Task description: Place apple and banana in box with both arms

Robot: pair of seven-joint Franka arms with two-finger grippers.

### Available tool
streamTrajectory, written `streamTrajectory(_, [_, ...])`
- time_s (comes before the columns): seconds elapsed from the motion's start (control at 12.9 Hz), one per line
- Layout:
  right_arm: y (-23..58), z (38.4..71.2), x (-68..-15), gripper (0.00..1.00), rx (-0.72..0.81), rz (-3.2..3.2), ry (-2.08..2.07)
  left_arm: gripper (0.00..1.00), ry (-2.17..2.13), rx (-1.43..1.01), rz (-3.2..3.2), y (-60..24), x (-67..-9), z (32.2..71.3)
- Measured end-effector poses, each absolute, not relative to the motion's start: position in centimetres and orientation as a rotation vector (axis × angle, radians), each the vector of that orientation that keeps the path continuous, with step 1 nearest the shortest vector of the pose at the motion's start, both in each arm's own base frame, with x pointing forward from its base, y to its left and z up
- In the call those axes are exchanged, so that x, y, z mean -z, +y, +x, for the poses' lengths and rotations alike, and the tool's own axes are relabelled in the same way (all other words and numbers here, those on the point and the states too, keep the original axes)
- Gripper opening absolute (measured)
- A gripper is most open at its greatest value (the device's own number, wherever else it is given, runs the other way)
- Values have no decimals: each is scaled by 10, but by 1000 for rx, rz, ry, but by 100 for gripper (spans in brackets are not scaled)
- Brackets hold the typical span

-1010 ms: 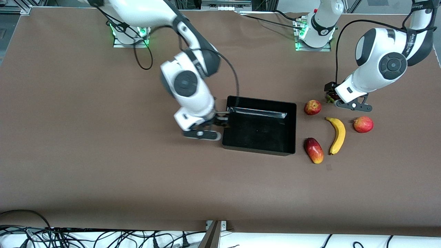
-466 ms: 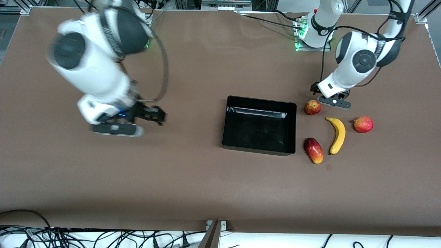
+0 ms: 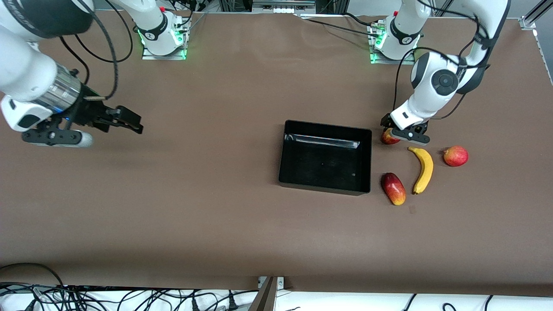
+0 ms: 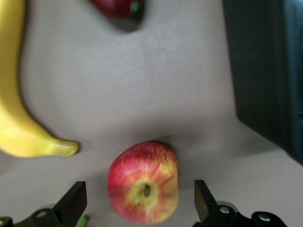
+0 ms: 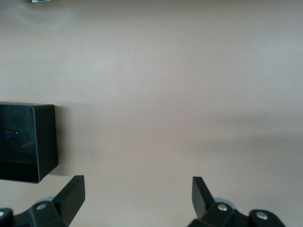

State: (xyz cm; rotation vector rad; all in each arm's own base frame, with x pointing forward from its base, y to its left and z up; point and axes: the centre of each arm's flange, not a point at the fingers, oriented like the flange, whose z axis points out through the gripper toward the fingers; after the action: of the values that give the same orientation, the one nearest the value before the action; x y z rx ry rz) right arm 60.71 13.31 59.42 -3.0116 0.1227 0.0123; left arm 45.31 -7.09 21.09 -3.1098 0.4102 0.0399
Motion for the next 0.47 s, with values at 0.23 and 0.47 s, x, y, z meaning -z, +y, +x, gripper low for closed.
streamTrajectory(0.23, [121, 608, -595, 100, -10, -3026, 120, 91, 403, -80, -3122, -69, -185, 449])
streamTrajectory(0.47, [117, 609, -590, 100, -19, -3045, 123, 66, 405, -89, -3120, -69, -188, 450])
